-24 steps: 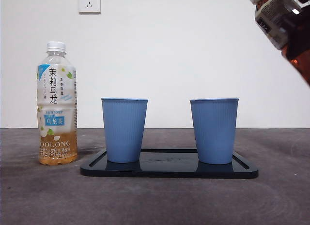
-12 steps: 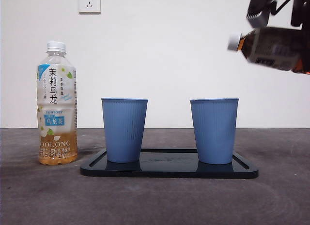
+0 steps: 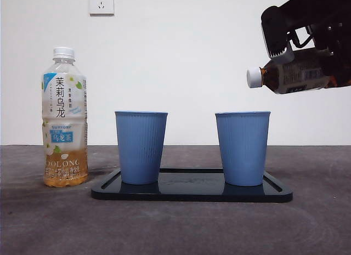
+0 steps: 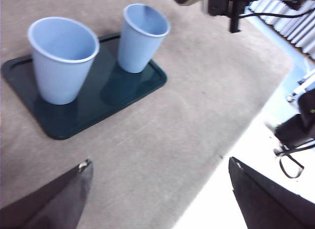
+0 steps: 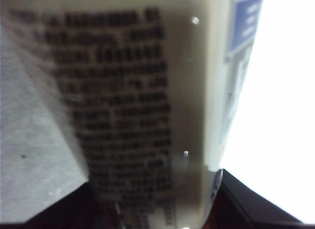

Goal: Pour the drink into the cup

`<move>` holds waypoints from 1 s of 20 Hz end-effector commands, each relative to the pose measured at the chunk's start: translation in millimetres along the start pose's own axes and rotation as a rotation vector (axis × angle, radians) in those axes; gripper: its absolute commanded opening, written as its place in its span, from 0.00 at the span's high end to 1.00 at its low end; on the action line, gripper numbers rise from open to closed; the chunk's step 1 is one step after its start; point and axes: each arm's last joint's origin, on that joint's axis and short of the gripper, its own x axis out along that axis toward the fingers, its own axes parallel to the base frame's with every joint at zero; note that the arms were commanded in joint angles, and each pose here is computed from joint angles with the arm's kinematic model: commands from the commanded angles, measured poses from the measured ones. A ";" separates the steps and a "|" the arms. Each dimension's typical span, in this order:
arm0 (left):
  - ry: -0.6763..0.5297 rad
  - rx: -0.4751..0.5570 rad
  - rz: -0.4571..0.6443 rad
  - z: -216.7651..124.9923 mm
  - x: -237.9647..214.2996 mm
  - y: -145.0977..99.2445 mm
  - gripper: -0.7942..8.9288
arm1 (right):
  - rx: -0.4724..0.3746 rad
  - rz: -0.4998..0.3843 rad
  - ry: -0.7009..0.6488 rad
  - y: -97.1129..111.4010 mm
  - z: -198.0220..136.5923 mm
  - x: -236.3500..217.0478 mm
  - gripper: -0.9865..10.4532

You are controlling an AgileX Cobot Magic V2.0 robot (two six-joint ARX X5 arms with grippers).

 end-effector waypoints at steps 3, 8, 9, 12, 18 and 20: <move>-0.012 0.025 -0.027 4.7 -1.8 -4.0 0.47 | -0.023 -0.068 0.008 -9.7 8.2 -6.9 0.77; -0.009 0.031 -0.046 4.6 -1.2 -5.3 0.47 | -0.068 -0.072 0.016 -4.8 15.8 -6.2 0.77; -0.008 0.032 -0.048 4.6 -1.1 -5.5 0.47 | -0.072 -0.073 0.023 -4.3 16.3 -5.5 0.77; -0.006 0.035 -0.053 4.6 -0.9 -6.0 0.47 | -0.075 -0.077 0.032 -4.3 16.3 -5.2 0.77; -0.006 0.035 -0.053 4.6 -0.9 -6.0 0.47 | -0.075 -0.080 0.038 -4.4 16.2 -5.2 0.77; -0.006 0.035 -0.053 4.6 -0.9 -6.0 0.47 | -0.074 -0.080 0.038 -4.3 16.2 -5.2 0.77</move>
